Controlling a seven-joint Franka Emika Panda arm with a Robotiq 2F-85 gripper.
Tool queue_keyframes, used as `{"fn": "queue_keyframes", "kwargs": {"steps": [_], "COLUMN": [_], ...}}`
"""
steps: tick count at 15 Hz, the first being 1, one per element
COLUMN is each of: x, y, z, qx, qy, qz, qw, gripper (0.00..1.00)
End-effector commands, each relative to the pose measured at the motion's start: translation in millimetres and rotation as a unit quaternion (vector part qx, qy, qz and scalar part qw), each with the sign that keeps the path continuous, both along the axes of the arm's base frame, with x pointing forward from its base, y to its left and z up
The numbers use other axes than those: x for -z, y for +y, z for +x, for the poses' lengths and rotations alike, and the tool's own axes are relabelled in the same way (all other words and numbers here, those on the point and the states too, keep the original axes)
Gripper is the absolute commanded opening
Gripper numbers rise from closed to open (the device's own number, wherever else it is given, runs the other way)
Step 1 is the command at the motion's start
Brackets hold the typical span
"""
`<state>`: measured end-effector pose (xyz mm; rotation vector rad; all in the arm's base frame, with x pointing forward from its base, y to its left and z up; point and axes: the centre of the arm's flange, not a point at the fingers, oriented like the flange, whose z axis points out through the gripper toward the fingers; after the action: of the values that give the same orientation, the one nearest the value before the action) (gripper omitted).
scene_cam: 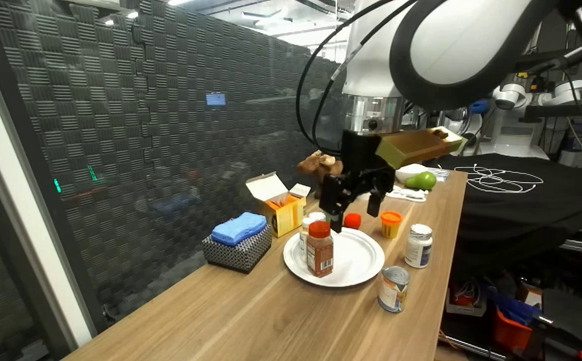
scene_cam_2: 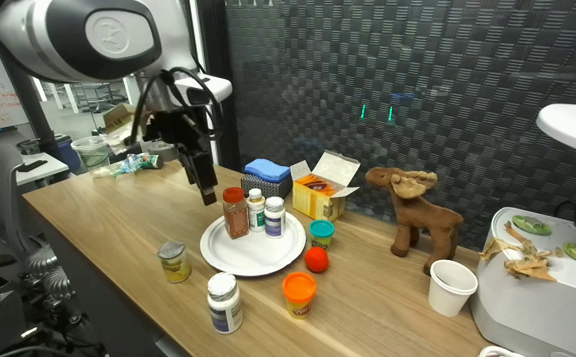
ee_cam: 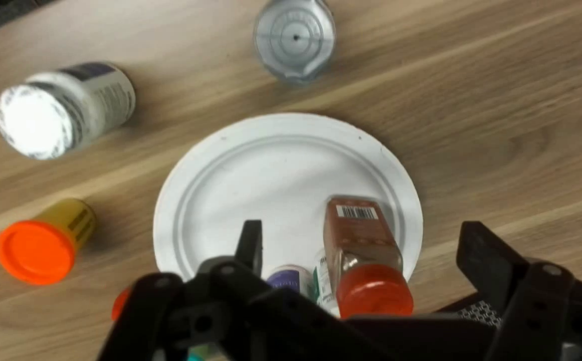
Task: Pick up the bottles from the table and put them on the white plate.
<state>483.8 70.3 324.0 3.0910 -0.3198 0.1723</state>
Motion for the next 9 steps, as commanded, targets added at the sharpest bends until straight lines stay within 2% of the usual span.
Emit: {"fn": "queue_keyframes", "kwargs": {"steps": [1,4,9], "x": [16,42,66], "y": [-1,-1,-3], "z": [-41,-52,-62], "qx": [0.021,0.031,0.049], "qy": [0.002,0.016,0.034], "qz": [0.017,0.011,0.000], "qw": [0.9996,0.9993,0.9982], "gripper": [1.00,1.00,1.00]}}
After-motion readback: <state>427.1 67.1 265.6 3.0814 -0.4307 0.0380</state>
